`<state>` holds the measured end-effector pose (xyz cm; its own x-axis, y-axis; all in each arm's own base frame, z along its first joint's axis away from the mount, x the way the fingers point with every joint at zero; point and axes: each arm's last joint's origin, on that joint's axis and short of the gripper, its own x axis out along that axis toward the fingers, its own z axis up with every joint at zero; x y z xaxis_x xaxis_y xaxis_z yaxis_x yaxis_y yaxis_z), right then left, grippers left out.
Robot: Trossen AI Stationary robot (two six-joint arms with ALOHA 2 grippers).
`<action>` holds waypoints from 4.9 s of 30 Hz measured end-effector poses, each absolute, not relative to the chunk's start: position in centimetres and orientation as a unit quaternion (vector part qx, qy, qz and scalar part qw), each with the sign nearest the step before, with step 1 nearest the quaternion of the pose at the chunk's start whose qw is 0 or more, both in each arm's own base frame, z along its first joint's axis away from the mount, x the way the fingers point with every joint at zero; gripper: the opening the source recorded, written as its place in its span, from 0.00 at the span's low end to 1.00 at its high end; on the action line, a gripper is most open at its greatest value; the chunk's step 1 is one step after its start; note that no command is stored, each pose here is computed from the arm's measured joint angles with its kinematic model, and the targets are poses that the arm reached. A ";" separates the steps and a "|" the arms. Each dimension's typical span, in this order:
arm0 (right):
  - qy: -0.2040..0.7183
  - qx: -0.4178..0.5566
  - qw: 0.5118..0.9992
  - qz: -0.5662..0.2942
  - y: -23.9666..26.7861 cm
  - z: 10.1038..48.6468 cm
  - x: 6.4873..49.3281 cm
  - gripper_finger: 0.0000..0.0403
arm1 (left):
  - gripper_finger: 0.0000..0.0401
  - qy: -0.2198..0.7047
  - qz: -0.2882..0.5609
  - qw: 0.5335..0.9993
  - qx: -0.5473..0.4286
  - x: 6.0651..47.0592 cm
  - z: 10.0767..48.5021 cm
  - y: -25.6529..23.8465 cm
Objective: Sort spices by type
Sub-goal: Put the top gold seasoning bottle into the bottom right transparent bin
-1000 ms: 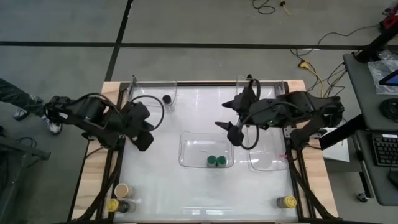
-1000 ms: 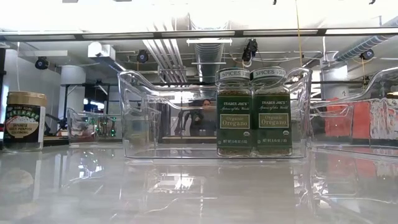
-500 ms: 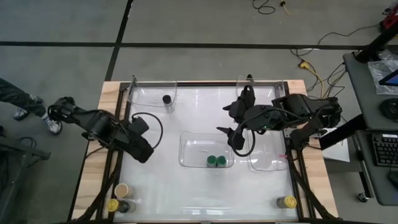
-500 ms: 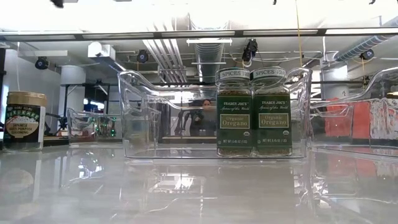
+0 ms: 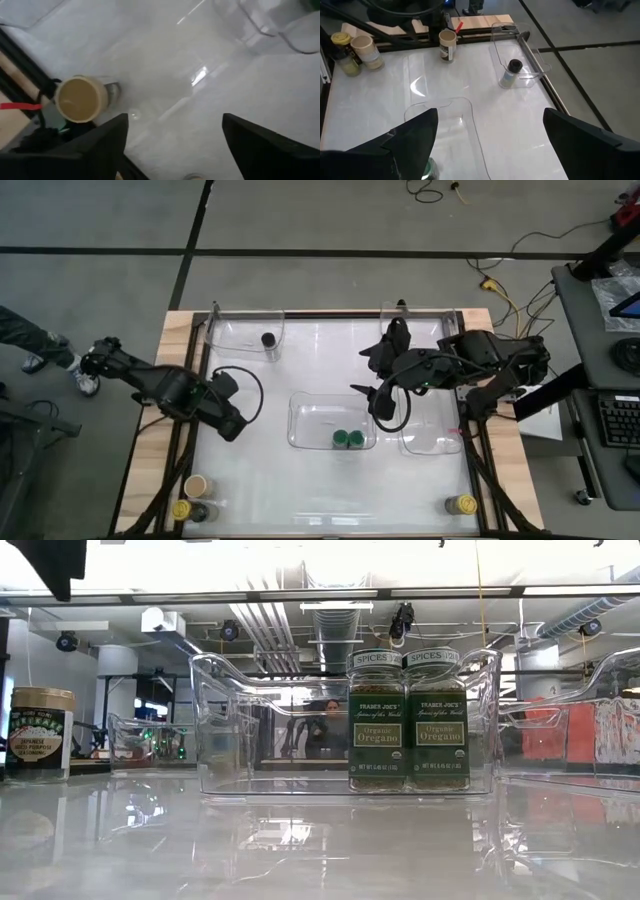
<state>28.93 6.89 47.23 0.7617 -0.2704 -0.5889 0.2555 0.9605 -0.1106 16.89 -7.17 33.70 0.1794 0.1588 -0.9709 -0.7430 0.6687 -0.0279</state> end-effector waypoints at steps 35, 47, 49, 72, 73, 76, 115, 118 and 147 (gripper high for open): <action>0.344 0.019 0.930 -0.124 9.7 46.6 27.4 0.88 | 0.86 0.705 0.288 0.603 -0.239 16.2 27.7 3.3; 0.343 0.030 0.930 -0.127 9.7 46.6 27.4 0.88 | 0.86 0.741 0.278 0.560 -0.246 15.2 25.3 3.8; 0.343 0.030 0.930 -0.127 9.7 46.6 27.4 0.88 | 0.86 0.745 0.279 0.554 -0.244 15.0 24.9 3.8; 0.344 0.039 0.931 -0.116 10.5 46.6 27.2 0.88 | 0.85 0.753 0.255 0.547 -0.260 15.4 20.9 3.7; 0.344 0.038 0.931 -0.115 10.6 46.6 27.1 0.88 | 0.85 0.754 0.255 0.547 -0.259 15.5 20.9 3.7; 0.344 0.038 0.931 -0.114 10.6 46.6 27.1 0.88 | 0.81 0.753 0.257 0.548 -0.258 15.6 20.8 3.8; 0.375 0.024 0.920 -0.114 10.9 46.2 26.2 0.88 | 0.65 0.487 0.235 0.812 -0.218 27.6 38.7 6.7; 0.379 0.013 0.919 -0.111 10.8 46.1 26.2 0.88 | 0.65 0.484 0.237 0.821 -0.188 30.0 39.1 7.4; 0.413 0.067 0.905 -0.080 14.2 45.6 24.0 0.88 | 0.65 0.684 0.192 0.691 -0.136 39.6 26.9 12.7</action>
<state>23.96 14.17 45.56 0.6464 -0.0884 -0.7578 0.1994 0.9783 0.0559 39.64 12.66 26.90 -0.0093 0.0790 -0.9968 -0.4515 0.8892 0.0747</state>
